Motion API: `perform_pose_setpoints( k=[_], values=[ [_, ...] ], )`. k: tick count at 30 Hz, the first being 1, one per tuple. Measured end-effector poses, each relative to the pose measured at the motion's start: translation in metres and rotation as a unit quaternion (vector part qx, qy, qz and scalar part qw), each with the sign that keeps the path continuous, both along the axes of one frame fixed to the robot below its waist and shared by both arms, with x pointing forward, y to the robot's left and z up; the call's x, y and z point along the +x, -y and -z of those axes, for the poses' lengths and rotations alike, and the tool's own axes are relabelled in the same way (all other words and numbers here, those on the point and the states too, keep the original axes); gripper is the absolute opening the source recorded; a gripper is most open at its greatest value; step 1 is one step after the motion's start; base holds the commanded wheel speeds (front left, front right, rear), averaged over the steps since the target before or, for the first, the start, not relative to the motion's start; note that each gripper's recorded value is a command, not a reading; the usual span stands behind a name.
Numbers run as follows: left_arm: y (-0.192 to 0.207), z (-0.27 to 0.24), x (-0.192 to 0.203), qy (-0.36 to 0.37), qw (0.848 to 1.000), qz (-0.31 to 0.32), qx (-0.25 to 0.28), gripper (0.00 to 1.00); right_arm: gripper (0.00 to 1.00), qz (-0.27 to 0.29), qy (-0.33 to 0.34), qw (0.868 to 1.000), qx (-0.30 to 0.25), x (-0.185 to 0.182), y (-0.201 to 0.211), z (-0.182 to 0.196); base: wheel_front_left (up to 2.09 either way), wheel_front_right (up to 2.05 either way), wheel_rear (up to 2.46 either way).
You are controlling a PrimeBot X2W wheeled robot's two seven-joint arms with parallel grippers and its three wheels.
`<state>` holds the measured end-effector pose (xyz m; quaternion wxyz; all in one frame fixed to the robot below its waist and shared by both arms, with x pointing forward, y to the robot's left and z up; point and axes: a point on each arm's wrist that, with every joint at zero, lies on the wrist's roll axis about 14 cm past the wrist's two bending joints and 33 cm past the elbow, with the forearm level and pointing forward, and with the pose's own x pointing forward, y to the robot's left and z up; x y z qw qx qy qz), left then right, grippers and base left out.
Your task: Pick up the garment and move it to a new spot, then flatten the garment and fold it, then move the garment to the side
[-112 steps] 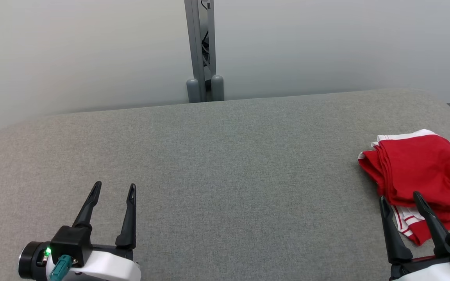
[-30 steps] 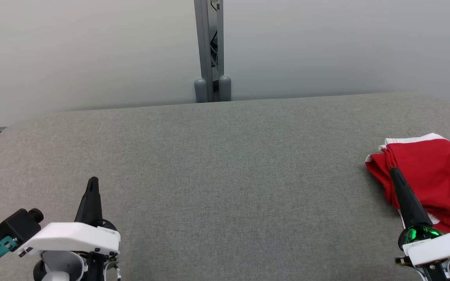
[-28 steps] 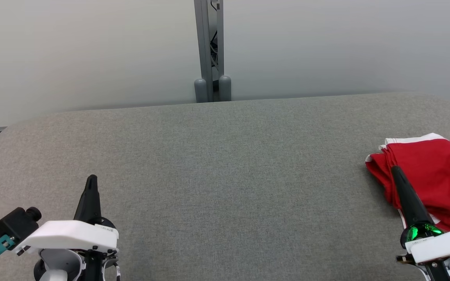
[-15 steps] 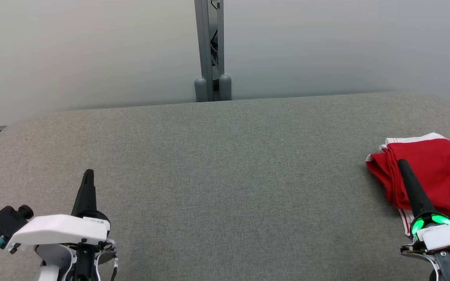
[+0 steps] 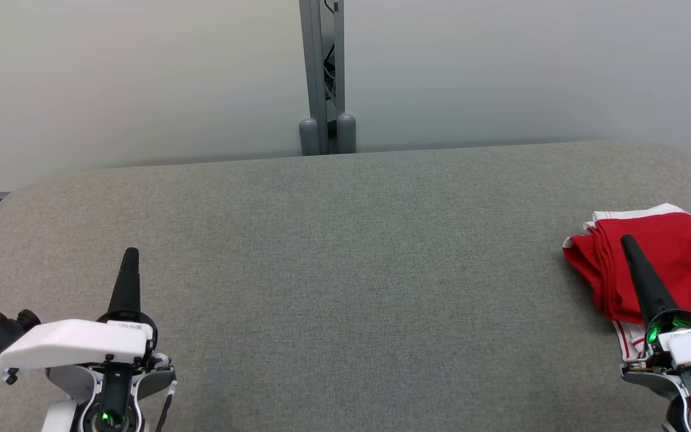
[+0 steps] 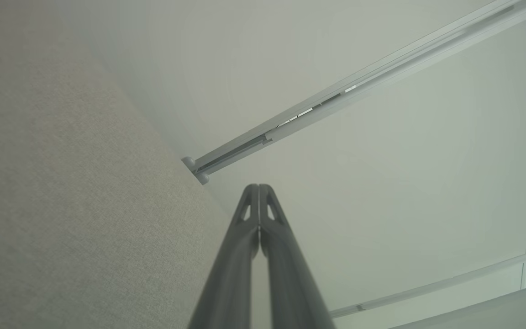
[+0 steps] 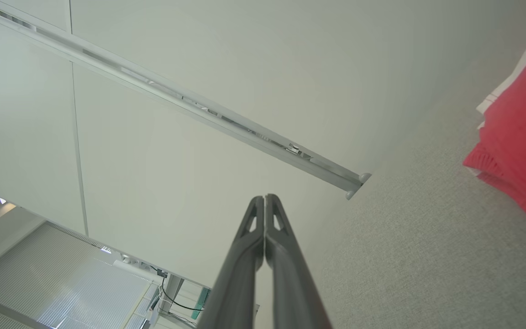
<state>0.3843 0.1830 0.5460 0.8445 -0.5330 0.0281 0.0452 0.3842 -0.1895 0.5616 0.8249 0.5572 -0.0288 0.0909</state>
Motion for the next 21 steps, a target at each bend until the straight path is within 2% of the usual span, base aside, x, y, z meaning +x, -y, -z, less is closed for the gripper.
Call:
perform_pose_setpoints(
  k=[21],
  values=[
    [-0.002, -0.013, 0.005, 0.017, 0.994, 0.001, -0.104, 0.0, 0.0, 0.006, -0.034, 0.995, 0.091, 0.012, 0.014, 0.003, 0.0, 0.0, 0.0]
  ],
)
